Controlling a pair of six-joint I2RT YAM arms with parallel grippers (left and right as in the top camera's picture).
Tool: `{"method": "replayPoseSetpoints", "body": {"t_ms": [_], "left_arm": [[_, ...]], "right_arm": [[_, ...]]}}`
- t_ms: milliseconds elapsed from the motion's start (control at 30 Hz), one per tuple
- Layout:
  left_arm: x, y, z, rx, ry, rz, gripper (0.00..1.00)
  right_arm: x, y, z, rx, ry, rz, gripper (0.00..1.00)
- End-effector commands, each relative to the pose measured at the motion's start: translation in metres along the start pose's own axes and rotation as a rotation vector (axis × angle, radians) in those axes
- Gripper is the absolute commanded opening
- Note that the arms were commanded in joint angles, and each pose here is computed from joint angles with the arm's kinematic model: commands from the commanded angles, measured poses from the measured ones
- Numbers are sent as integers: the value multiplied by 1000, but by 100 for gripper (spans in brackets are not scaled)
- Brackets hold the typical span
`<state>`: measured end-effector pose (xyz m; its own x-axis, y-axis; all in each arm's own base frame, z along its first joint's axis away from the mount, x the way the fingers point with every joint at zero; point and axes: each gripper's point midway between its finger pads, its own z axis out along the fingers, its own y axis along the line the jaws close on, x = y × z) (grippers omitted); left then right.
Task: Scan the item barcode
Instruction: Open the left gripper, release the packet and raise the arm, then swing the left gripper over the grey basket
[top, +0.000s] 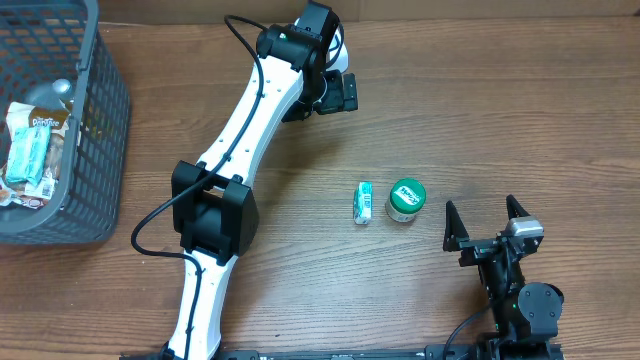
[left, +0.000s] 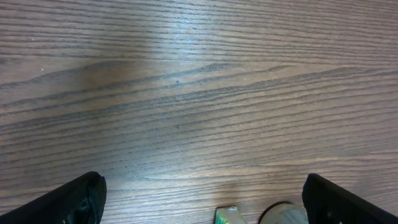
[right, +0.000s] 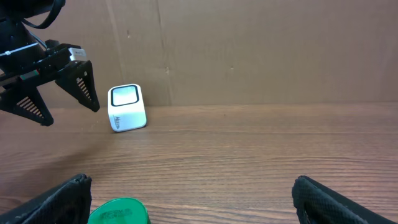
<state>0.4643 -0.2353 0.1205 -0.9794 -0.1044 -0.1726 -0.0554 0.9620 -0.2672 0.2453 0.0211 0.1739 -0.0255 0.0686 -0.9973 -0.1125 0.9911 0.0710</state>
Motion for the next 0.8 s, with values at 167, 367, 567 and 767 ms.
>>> {"method": "replayPoseSetpoints", "body": {"t_ms": [167,367,567,767], "left_arm": [[-12,2,-2,-29,-55,31,99],[-38,14,-8,-1,-123,-2,99],[-67,28,-42,159,-150,15,100],[-105,46,-146,426,-284,25,66]], "right_arm": [[3,-2,0,6,-1,-5,100],[3,-2,0,6,-1,-5,100],[3,-2,0,6,-1,-5,100],[3,-2,0,6,-1,-5,100]]}}
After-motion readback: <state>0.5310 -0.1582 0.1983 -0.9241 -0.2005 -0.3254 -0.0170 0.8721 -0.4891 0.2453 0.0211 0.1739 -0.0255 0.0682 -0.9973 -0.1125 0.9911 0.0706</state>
